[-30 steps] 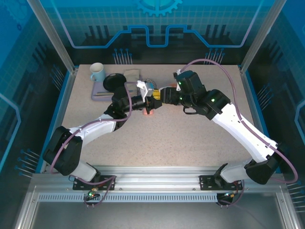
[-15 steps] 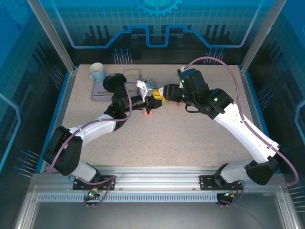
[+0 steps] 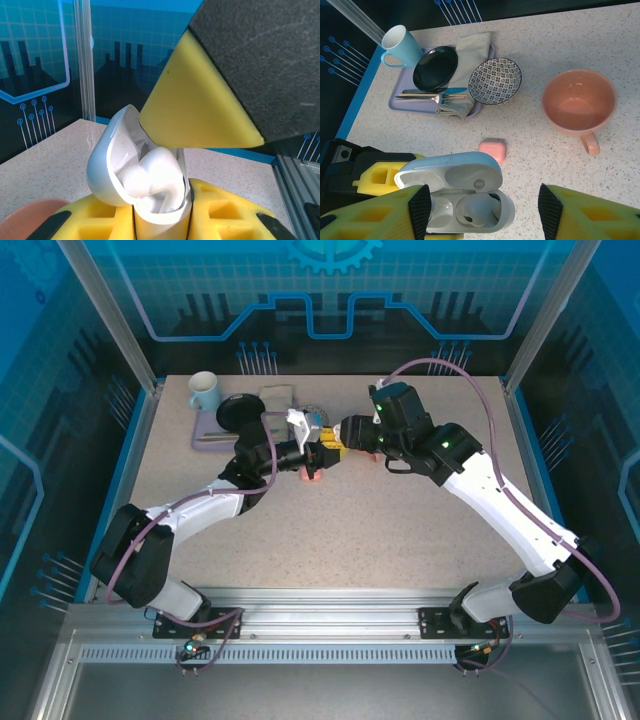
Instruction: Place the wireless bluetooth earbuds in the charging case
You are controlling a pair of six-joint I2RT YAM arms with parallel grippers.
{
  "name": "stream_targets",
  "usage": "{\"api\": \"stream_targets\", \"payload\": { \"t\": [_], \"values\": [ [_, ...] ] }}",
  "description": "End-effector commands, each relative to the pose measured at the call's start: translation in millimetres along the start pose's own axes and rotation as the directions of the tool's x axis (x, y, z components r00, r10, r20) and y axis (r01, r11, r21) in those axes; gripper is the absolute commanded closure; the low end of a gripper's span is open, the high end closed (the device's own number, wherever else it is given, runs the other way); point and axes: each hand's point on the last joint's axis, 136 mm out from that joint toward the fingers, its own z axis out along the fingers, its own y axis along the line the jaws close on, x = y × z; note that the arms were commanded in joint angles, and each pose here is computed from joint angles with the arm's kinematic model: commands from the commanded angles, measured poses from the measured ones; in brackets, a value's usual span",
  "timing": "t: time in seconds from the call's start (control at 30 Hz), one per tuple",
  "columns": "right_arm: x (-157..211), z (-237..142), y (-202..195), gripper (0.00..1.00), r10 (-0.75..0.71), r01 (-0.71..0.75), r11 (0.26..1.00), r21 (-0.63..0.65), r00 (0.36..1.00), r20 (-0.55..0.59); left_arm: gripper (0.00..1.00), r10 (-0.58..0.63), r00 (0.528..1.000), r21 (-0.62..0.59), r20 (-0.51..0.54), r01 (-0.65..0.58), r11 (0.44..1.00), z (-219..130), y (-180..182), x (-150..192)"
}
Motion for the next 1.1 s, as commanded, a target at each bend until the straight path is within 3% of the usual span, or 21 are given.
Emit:
{"api": "stream_targets", "payload": {
  "t": [0.0,0.3,0.6,1.07],
  "values": [
    [12,-1,15,0.38,0.004,-0.006,0.998,-0.056,0.999,-0.032,1.00,0.034,0.999,0.030,0.039,-0.035,0.999,0,-7,-12],
    [24,-11,29,0.38,-0.001,-0.002,0.997,-0.083,0.999,-0.034,1.00,0.039,0.998,0.027,0.039,-0.040,0.999,0,-6,-12],
    [3,-22,-1,0.38,0.019,-0.019,1.000,0.001,0.999,0.044,1.00,0.037,0.999,0.030,0.037,-0.038,0.999,0,-7,-12],
    [18,1,-13,0.38,0.031,-0.030,0.999,0.028,0.999,-0.021,1.00,0.040,0.998,0.039,0.048,-0.042,0.998,2,-7,-18]
  ]
}}
